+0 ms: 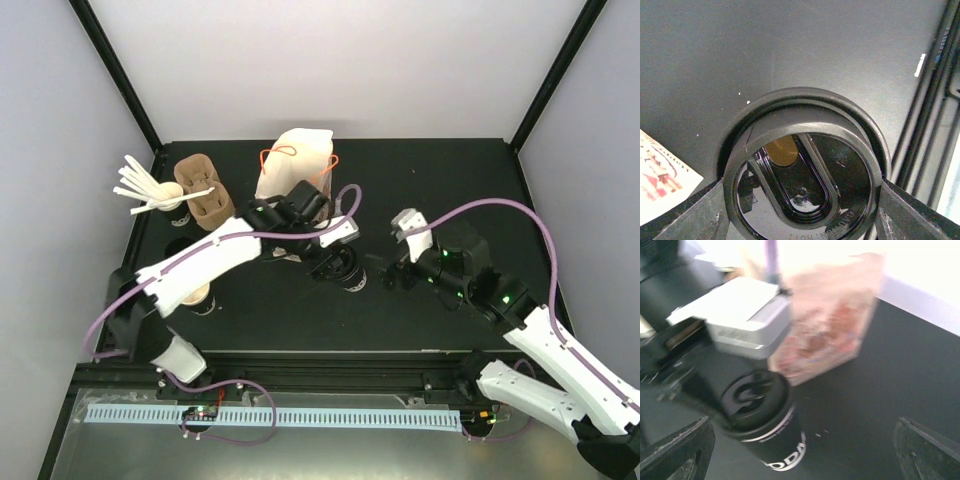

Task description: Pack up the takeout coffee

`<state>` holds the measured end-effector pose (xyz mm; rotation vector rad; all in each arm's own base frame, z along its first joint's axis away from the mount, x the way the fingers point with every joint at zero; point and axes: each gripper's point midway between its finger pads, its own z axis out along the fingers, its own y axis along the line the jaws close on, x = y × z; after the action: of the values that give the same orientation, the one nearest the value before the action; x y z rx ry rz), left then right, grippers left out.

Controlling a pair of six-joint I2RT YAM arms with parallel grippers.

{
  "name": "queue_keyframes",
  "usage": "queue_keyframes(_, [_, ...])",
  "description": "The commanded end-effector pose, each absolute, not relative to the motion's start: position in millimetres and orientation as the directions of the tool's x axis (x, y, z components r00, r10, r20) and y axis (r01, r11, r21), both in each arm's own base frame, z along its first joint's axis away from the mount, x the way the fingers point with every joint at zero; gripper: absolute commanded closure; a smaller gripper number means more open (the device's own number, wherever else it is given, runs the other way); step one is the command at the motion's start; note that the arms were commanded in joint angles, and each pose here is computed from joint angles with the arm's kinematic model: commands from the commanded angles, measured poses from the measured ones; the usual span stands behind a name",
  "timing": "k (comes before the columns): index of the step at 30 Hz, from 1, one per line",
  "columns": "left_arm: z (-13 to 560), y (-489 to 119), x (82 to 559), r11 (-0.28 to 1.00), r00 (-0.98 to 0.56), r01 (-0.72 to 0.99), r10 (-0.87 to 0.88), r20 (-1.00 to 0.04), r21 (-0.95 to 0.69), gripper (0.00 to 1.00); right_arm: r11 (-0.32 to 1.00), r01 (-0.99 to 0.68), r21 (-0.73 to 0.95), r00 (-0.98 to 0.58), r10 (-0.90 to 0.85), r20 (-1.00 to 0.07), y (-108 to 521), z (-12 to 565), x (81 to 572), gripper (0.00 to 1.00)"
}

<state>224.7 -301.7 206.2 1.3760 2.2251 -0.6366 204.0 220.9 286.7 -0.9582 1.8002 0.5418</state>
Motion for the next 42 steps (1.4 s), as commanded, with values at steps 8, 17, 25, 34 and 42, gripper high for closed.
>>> queue_keyframes(8, [164,-330,237,0.503,-0.488,0.861,0.77,-0.412,-0.079,0.5,0.975,-0.196,0.102,-0.566,-0.027,-0.824,125,254,246,0.0])
queue_keyframes(17, [176,-336,229,0.523,-0.517,0.845,0.744,-0.423,-0.114,0.01,0.951,-0.295,0.096,-0.606,-0.108,-0.788,136,244,234,0.0])
queue_keyframes(25, [218,-332,223,0.537,-0.531,0.832,0.697,-0.482,-0.139,0.01,0.917,-0.378,0.127,-0.663,-0.172,-0.729,154,237,226,0.0])
queue_keyframes(34, [319,-267,268,0.755,-0.651,0.626,0.369,-0.664,-0.194,0.01,0.857,-0.455,0.241,-0.804,-0.28,-0.524,201,215,217,0.13])
queue_keyframes(42, [355,-180,296,0.907,-0.686,0.335,0.049,-0.726,-0.256,0.01,0.905,-0.42,0.064,-0.866,-0.379,-0.326,235,193,218,0.02])
